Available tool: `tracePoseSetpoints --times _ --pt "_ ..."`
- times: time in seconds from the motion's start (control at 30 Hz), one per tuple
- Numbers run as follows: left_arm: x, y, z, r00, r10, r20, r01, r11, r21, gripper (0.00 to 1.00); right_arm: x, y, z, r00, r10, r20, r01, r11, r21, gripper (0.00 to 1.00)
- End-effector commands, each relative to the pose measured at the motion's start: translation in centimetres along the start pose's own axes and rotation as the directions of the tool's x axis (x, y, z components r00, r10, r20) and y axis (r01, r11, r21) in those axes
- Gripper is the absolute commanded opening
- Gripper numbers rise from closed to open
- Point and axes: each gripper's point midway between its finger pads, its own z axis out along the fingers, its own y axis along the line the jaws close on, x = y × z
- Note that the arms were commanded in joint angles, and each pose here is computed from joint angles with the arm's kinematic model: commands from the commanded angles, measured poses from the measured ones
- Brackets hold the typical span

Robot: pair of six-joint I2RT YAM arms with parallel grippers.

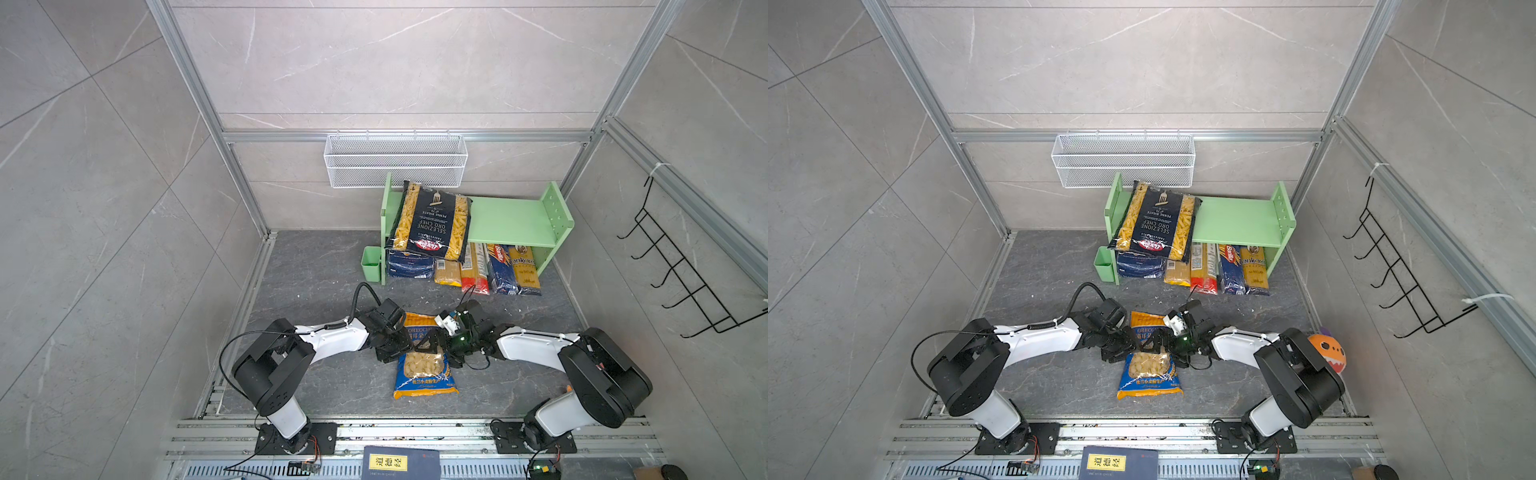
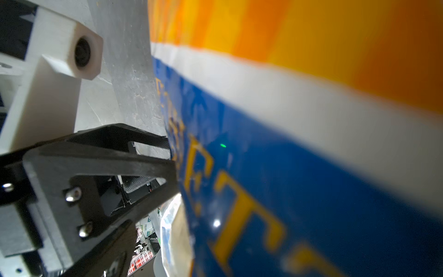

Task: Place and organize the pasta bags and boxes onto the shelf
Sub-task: 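Grasp the orecchiette bag with both grippers from opposite sides, then hold the orecchiette bag with the right gripper while the left gripper releases and withdraws, then lift the orecchiette bag with the right gripper onto the shelf top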

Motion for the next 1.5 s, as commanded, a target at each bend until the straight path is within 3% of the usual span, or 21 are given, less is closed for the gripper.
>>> tracePoseSetpoints --times 0.0,0.13,0.27,0.33,0.67,1.03,1.47 --pt "0.9 -2.4 0.4 0.996 0.073 -0.050 -0.070 0.996 0.063 0.58 0.4 -3.2 1.8 1.000 0.019 0.009 -0.020 0.994 0.103 0.96" --pt "0.7 -2.4 -0.1 0.996 0.075 -0.045 -0.072 0.996 0.058 0.63 0.5 -2.6 1.7 1.000 0.000 0.005 -0.001 0.997 0.078 0.85" --pt "0.4 -2.1 -0.8 0.997 0.072 -0.034 -0.069 0.996 0.059 0.66 0.4 -2.1 1.4 1.000 -0.015 0.018 0.014 0.998 0.065 0.55" --pt "0.4 -1.8 -1.2 0.997 0.068 -0.030 -0.066 0.996 0.056 0.68 0.4 -1.8 1.3 1.000 -0.022 0.021 0.020 0.998 0.057 0.47" --pt "-1.6 0.9 -6.4 0.997 0.034 0.064 -0.036 0.999 0.035 0.82 0.0 1.2 -0.2 0.996 -0.076 0.036 0.076 0.997 0.006 0.33" --pt "-4.5 3.8 -13.2 0.980 -0.026 0.197 0.018 0.999 0.040 0.85 1.2 5.7 -3.7 0.990 -0.133 0.040 0.135 0.989 -0.059 0.26" --pt "-7.5 3.9 -15.0 0.974 -0.041 0.222 0.027 0.997 0.067 0.86 4.0 12.4 -10.3 0.973 -0.192 0.131 0.215 0.956 -0.198 0.22"
